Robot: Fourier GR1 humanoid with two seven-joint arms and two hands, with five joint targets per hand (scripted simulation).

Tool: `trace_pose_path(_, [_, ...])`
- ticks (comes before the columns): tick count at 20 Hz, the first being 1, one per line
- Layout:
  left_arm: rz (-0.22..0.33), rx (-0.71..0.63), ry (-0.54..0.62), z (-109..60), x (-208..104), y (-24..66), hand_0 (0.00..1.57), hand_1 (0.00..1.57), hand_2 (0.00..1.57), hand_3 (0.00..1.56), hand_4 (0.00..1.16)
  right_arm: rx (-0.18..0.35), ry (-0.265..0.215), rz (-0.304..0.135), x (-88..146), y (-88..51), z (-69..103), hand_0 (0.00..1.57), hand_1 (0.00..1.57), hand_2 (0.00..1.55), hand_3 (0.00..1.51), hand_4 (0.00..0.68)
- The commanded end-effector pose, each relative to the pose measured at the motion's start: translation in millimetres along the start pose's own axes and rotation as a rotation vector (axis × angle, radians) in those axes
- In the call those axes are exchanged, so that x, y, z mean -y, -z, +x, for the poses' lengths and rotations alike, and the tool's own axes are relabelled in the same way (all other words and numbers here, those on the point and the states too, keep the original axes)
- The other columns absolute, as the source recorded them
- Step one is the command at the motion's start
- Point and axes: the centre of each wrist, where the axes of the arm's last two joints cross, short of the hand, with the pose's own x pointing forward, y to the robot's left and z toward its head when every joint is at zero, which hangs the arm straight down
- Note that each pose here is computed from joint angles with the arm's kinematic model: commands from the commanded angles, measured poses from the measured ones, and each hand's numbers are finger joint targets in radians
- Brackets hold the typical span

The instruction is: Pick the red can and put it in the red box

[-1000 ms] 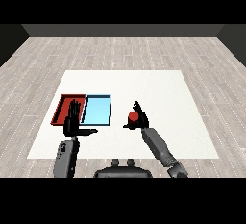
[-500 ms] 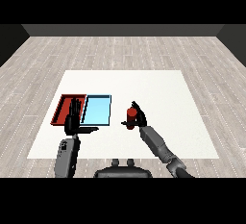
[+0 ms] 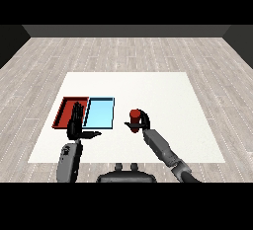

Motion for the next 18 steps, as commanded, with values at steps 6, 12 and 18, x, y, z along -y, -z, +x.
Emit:
trace_pose_path(6, [-0.013, -0.002, 0.001, -8.0, 12.4, 7.9, 0.00, 0.00, 0.00, 0.00, 0.00, 0.096, -0.065, 0.017, -6.4, 5.2, 40.5, 1.44, 1.44, 1.44, 1.37, 0.607])
trace_pose_path(12, [-0.058, -0.022, -0.019, 4.9, 6.2, -9.2, 0.00, 0.00, 0.00, 0.00, 0.00, 0.195, -0.081, 0.057, 10.3, -2.2, 56.4, 1.42, 1.42, 1.43, 1.37, 0.621])
trace_pose_path(18, [-0.115, -0.060, -0.024, 14.4, 27.0, -4.5, 0.00, 0.00, 0.00, 0.00, 0.00, 0.282, -0.070, 0.070, -12.3, -17.8, 95.2, 1.46, 1.46, 1.44, 1.39, 0.659])
